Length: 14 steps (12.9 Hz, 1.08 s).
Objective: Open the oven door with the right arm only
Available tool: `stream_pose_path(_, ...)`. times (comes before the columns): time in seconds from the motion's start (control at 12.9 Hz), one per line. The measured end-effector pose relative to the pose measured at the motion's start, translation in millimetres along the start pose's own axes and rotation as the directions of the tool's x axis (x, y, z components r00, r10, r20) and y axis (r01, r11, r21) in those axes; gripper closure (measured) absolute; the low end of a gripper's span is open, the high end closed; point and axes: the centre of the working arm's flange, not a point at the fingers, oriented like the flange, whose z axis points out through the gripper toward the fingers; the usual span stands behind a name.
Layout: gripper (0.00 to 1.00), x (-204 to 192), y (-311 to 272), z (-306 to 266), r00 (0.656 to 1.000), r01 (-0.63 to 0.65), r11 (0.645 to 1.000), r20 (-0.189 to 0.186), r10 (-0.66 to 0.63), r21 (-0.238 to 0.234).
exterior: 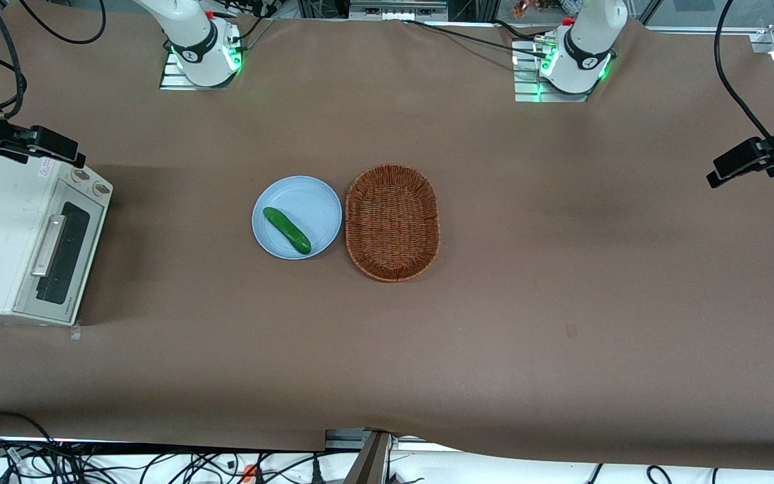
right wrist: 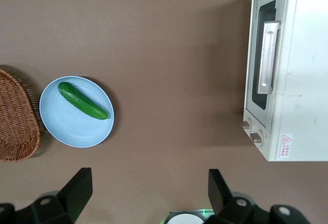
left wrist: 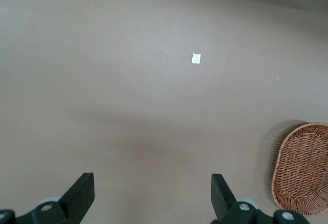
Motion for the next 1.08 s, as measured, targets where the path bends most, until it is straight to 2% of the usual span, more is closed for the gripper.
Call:
stream_pose_path(0.31,0.0,5,-5,18,0.998,0.026,1.0,0.06,-0.026,-0.009)
stream_pose_path(0.7,0.0,9,-14,31,0.995,0.04,0.999,0.088,-0.039,-0.015)
stream_pose_path(0.93,0.04,14,-15,43,0.993,0.042,0.999,0.11,-0.039,-0.019)
stream_pose_path(1.08,0.28,17,-18,51,0.991,0.044,0.999,0.124,-0.041,-0.022)
